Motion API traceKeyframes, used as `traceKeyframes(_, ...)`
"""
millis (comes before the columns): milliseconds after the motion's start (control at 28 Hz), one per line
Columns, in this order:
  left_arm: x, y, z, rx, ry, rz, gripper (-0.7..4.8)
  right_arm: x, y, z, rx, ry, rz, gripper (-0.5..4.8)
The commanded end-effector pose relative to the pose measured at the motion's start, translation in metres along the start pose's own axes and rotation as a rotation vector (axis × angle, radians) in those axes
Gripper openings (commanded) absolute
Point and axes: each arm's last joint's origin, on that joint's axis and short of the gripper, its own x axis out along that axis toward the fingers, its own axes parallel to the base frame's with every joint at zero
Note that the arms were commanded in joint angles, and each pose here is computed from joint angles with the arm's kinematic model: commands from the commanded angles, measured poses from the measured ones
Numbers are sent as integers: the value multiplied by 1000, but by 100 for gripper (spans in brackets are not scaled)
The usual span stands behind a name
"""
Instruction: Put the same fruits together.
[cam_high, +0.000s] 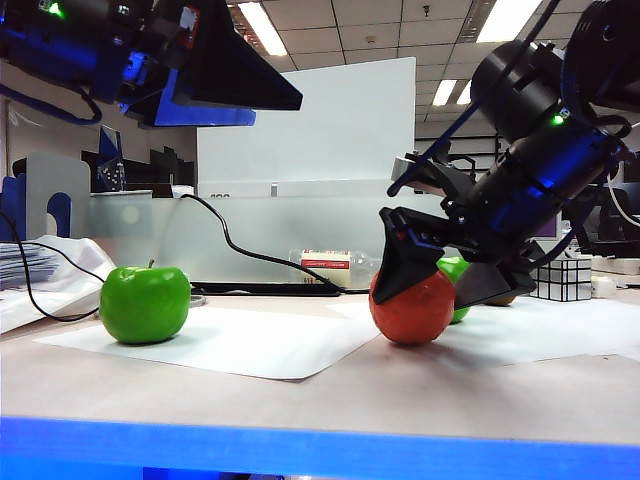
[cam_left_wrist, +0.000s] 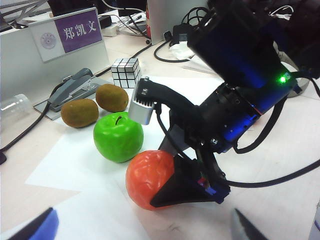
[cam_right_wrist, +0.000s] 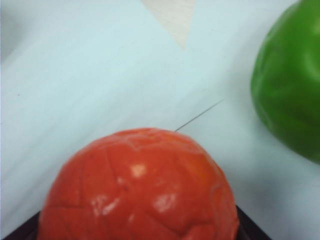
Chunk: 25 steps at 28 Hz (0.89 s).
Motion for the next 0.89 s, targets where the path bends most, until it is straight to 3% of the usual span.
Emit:
traceKeyframes(36, 0, 0, 3, 7, -13, 3, 479, -1, 4, 5, -12, -40, -2, 479)
traceKeyframes(321, 0, 1, 5, 8, -16, 3, 479, 3, 3, 5, -12, -52, 4, 461)
traceKeyframes(500, 0, 1, 4, 7, -13, 2, 479, 5, 3, 4, -12, -45, 18, 195)
traceKeyframes(678, 0, 1, 4, 6, -13, 2, 479, 5, 4, 4, -13, -44, 34, 28)
traceKeyframes(750, 0, 1, 4, 6, -11, 1, 479, 5, 4, 4, -13, -46, 41, -7)
traceKeyframes(893, 0, 1, 4, 3, -11, -3, 479, 5, 4, 5, -14, -51, 41, -7)
